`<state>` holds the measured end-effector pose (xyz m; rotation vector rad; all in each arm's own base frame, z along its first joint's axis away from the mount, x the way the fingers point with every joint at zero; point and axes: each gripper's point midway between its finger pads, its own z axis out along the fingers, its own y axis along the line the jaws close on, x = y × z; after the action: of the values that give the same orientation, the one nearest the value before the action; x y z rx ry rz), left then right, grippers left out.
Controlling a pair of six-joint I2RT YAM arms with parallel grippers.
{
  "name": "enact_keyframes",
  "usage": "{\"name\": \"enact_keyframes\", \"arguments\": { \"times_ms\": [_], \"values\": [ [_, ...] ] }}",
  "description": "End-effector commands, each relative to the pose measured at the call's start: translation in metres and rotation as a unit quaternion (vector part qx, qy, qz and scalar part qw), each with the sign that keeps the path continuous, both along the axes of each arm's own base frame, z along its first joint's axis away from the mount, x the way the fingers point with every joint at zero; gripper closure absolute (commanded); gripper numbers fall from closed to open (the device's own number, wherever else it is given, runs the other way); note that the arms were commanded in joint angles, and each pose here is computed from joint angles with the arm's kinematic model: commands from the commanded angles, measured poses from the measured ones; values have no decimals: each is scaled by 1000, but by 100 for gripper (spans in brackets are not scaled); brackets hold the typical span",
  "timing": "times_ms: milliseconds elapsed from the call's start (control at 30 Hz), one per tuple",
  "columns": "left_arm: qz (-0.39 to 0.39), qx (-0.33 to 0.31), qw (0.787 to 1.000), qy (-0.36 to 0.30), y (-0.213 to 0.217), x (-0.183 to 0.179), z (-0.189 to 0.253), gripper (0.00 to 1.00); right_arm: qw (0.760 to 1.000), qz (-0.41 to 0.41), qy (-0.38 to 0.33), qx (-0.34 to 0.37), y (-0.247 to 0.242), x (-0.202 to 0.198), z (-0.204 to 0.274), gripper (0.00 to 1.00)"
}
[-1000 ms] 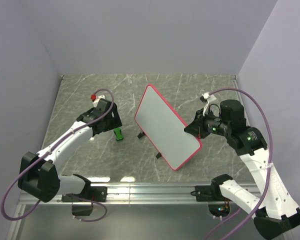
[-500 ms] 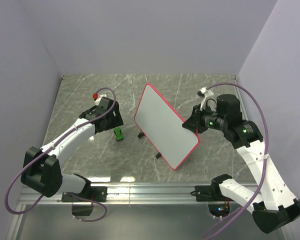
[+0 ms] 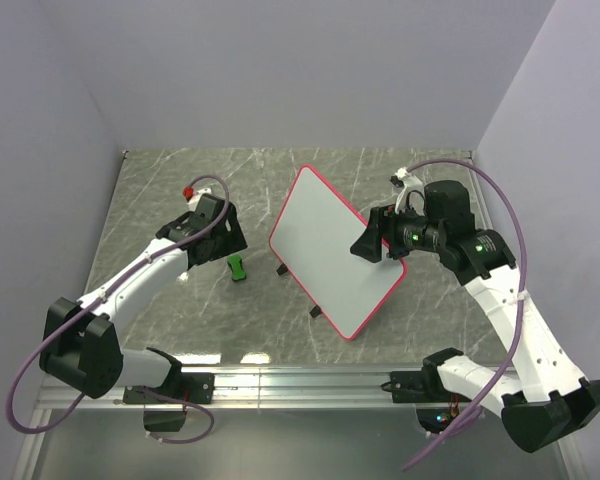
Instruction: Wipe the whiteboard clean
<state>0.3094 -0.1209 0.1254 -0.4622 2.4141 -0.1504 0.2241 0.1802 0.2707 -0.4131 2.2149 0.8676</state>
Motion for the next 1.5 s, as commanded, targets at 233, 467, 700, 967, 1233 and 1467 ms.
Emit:
{"name": "enact_keyframes", "arguments": {
  "times_ms": [233, 467, 700, 967, 1233, 1467],
  "values": [
    [1, 1, 1000, -22, 4, 0, 24, 18, 999, -36, -34, -8, -10, 4, 11, 13],
    [-7, -2, 1000, -23, 2, 0, 34, 18, 996, -61, -57, -33, -23, 7, 11, 11],
    [-13, -11, 1000, -23, -5, 7, 43, 19, 993, -82, -69, -49, -33, 8, 10, 9],
    [-12, -16, 999, -30, -6, 8, 52, 19, 991, -98, -68, -59, -40, 7, 3, 9],
    [-12, -18, 999, -28, -5, 4, 51, 19, 991, -100, -69, -54, -41, 1, -2, 9],
    [-12, -20, 999, -32, -4, 3, 55, 18, 992, -102, -70, -38, -38, 0, 1, 9]
  ]
}}
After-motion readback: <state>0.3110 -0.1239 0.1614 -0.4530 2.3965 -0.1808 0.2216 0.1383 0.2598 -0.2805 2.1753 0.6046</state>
